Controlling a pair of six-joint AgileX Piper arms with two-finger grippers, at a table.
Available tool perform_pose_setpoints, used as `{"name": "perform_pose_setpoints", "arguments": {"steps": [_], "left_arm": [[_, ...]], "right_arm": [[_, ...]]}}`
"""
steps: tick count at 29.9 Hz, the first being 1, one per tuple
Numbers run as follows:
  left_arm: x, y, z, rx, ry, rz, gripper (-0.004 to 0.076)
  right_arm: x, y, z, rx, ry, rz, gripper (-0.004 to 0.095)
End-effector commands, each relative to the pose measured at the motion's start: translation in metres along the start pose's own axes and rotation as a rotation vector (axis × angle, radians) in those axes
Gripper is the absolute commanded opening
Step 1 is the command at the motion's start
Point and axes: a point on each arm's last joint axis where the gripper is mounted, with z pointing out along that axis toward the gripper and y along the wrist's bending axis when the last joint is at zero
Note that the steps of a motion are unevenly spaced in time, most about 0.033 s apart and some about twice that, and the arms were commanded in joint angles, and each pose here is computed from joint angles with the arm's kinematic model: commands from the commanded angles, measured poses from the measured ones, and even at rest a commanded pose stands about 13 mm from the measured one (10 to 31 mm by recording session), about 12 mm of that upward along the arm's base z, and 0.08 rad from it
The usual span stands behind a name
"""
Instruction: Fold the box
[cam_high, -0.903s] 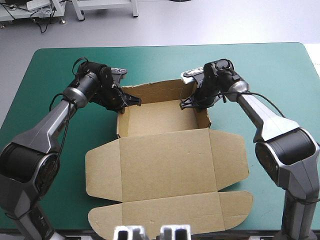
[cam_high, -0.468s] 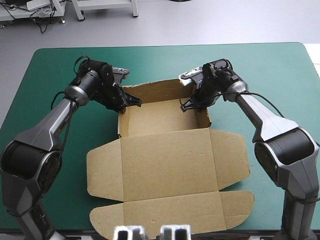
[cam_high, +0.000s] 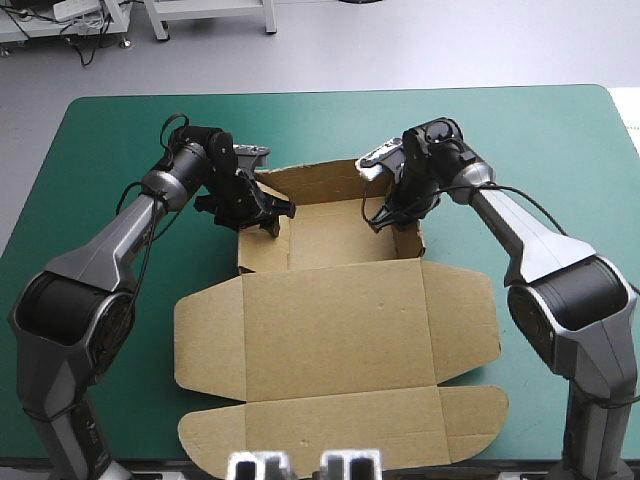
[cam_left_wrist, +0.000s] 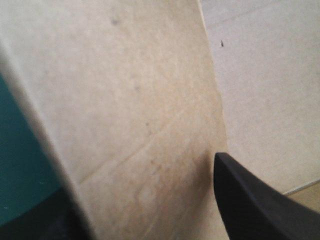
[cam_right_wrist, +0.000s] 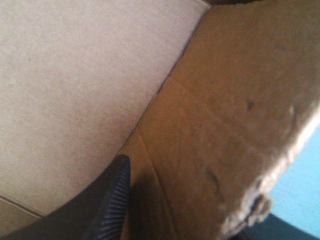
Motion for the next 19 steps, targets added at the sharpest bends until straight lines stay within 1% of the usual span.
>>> {"name": "perform_pose_setpoints", "arguments": {"steps": [1, 4, 8, 12, 19], "left_arm": [[-0.002, -0.013, -0.029, 0.066, -0.098, -0.002, 0.0455], [-0.004, -0.015, -0.035, 0.071, -0.111, -0.028, 0.0455], [-0.009, -0.017, -0.045, 0.082, -0.148, -0.081, 0.0455], [-0.013, -0.018, -0.052, 0.08, -0.179, -0.1, 0.0455], [-0.016, -0.014, -0.052, 0.038, -0.219, -0.117, 0.0455]], "right_arm": [[-0.004, -0.003, -0.035, 0.044, -0.087, -0.022, 0.0418], [-0.009, -0.004, -0.043, 0.047, -0.122, 0.039, 0.0432], [-0.014, -0.006, -0.056, 0.059, -0.172, 0.126, 0.0478], [-0.018, -0.007, -0.064, 0.051, -0.211, 0.225, 0.0483], [-0.022, -0.008, -0.065, 0.054, -0.26, 0.264, 0.0486]]}}
